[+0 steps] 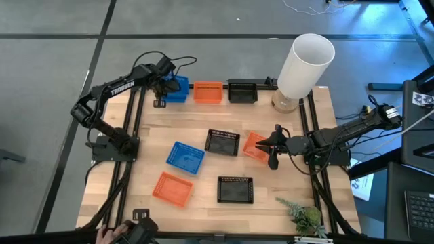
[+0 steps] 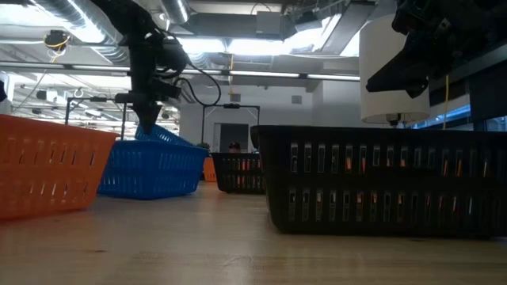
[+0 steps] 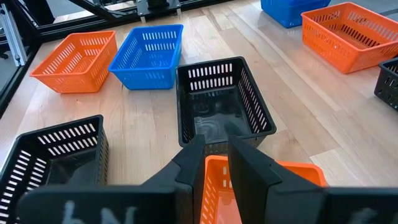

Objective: Stack baskets by color
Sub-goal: Stack the middle blue bin on the top blue bin, then stack the bottom blue bin on the stacked blue bins

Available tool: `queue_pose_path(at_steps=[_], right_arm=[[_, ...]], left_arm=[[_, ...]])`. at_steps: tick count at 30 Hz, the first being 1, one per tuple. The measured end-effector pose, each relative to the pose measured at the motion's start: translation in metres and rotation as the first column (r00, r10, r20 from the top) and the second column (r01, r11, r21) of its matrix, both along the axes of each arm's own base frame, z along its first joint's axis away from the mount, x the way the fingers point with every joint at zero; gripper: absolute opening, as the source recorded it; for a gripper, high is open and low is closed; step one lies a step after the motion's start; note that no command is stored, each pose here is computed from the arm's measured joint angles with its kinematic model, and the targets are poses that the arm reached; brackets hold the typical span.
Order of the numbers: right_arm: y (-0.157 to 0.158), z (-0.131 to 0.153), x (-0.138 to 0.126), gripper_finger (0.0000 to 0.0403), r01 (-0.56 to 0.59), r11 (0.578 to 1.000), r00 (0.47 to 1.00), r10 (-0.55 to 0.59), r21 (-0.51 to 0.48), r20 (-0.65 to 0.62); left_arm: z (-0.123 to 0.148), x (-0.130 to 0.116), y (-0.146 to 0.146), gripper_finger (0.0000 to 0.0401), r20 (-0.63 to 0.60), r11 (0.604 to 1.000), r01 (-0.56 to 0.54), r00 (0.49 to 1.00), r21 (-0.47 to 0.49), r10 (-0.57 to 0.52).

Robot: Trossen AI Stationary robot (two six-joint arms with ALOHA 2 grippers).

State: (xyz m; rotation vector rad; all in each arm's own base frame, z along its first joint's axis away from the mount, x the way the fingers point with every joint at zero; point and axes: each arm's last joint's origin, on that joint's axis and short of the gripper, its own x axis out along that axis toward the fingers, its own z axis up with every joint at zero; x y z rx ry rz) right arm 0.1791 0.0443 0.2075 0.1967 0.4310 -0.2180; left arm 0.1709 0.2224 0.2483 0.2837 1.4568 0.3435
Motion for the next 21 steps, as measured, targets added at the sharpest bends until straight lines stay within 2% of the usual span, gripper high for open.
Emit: queue_pose_path(at_steps=[21], right_arm=[[0.0, 0.0001, -0.0001, 0.007, 0.0, 1.0, 1.0, 0.0, 0.001, 0.001]], left_arm=[[0.0023, 0.0016, 0.005, 0.0115, 0.023, 0.996, -0.067, 0.998, 0.067, 0.065]])
